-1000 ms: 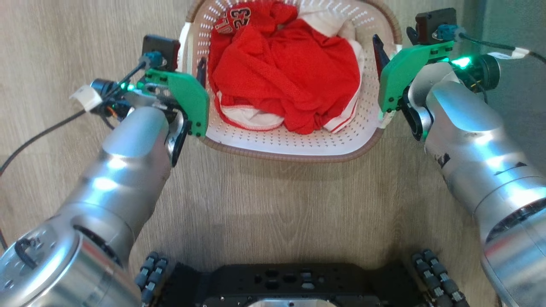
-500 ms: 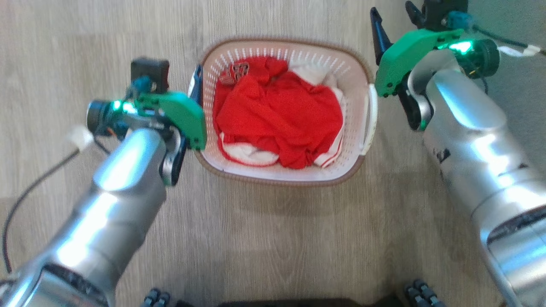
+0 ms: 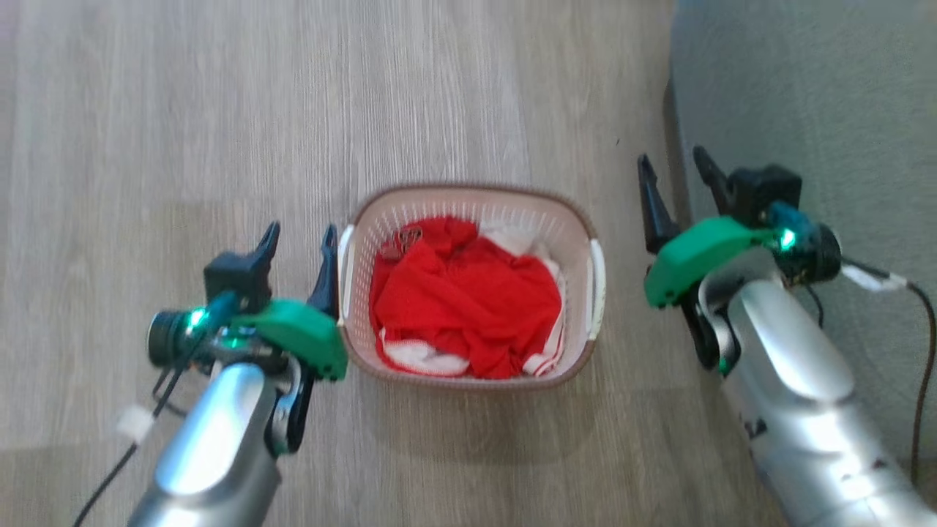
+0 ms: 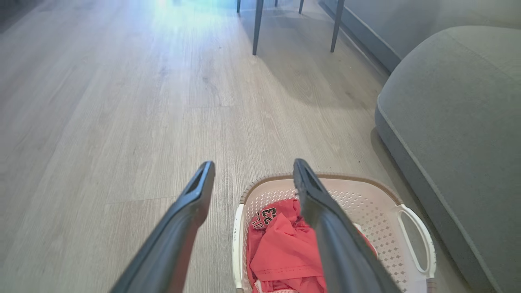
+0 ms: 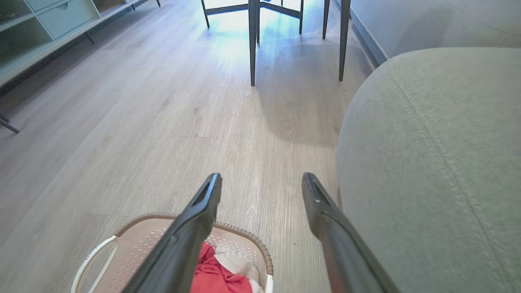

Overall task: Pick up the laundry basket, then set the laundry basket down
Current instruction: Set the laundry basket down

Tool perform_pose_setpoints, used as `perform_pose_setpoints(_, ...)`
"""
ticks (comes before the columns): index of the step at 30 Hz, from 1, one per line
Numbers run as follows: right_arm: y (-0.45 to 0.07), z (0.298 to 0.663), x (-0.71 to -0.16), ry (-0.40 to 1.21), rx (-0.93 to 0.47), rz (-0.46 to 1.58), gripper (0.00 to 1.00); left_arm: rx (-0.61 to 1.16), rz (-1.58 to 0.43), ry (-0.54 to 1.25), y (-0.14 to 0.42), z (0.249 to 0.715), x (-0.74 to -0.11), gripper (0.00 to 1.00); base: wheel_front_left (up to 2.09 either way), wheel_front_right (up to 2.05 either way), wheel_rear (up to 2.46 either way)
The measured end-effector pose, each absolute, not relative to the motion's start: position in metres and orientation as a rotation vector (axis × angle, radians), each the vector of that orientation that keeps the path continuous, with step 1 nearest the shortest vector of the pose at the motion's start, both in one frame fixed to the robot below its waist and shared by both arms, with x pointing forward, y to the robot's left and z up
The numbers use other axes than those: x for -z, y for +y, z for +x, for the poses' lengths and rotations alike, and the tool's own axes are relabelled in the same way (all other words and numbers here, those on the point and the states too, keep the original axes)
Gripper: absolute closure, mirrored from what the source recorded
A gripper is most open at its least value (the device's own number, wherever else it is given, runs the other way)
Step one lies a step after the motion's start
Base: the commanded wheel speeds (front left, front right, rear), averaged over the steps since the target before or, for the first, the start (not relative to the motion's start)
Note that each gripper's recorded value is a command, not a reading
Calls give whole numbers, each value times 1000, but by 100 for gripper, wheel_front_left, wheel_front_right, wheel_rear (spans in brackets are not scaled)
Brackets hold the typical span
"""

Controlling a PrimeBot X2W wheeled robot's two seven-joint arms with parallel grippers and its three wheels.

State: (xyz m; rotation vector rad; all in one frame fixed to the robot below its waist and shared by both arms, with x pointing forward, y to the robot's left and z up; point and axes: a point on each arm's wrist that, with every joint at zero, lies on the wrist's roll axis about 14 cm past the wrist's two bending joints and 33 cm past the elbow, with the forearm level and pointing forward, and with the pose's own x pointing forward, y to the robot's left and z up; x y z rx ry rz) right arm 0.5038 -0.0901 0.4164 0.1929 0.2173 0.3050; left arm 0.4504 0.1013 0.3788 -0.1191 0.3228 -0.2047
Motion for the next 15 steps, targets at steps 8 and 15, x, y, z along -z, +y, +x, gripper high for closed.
perform_pose_setpoints(8, -101, 466, -456, 110, -283, 198, 0, 169, -133, 166, 114, 427, -431, 0, 0, 0, 0)
perform_pose_setpoints(15, -112, 427, -490, 7, -256, 216, 0, 118, -126, 73, 129, 390, -462, 0, 0, 0, 0)
